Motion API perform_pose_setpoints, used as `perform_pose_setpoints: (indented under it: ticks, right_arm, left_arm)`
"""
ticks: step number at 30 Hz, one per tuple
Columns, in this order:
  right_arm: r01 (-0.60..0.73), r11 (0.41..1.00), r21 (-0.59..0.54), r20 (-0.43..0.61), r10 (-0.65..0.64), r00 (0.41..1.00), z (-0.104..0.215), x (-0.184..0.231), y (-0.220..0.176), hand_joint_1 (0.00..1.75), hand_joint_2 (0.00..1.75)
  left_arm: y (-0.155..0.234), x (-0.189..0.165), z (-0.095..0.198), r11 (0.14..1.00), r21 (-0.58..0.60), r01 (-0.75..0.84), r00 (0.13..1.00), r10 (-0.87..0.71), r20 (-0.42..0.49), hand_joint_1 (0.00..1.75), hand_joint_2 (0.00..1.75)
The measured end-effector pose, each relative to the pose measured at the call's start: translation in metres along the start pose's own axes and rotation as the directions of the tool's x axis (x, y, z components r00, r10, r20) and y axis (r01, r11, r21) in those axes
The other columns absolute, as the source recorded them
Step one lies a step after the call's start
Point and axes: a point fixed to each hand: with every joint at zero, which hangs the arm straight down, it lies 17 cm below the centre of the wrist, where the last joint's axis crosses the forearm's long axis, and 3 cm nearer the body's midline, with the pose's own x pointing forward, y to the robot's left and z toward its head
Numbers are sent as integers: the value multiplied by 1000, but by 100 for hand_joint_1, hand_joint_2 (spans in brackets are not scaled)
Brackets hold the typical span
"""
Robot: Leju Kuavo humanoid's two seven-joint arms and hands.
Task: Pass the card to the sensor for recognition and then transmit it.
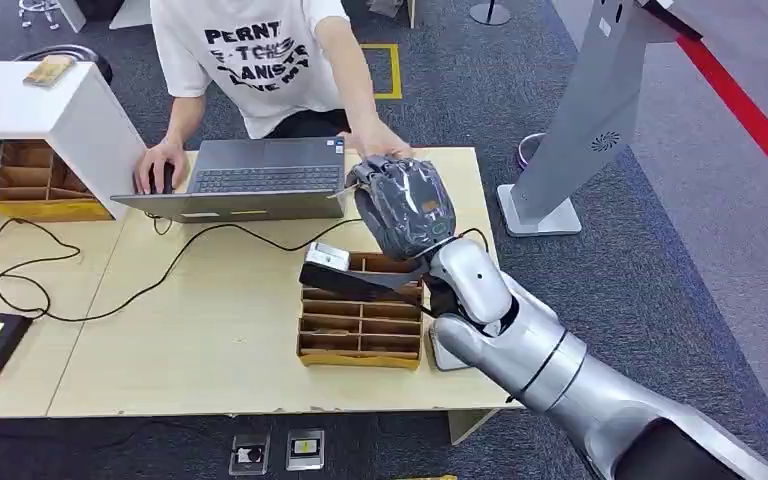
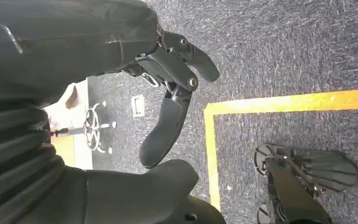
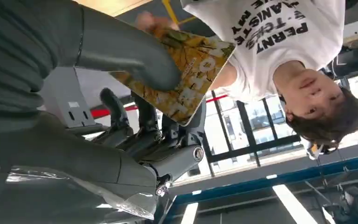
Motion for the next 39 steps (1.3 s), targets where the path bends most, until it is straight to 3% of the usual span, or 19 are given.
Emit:
perform_pose_setpoints:
  ticks: [21,30,35,39]
  right_arm:
    - [58,998,20,-21,-58,998,3,-1,5,175,175]
    - [228,974,13,-59,-227,972,1,-1,5,175,175]
    - [375,927,-22,-98,-375,922,-2,-6,-1,175,175]
    - [510,857,-65,-124,-514,848,-6,-13,-10,175,175]
  left_arm:
    - [1,-1,0,1000,2,-7,1000,7,-1,45,175]
    - [1,-1,0,999,1,-35,999,35,-10,45,175]
    - [1,-2,-1,998,1,-55,998,55,-16,44,175]
    - [2,-3,-1,997,2,-75,997,75,-22,44,175]
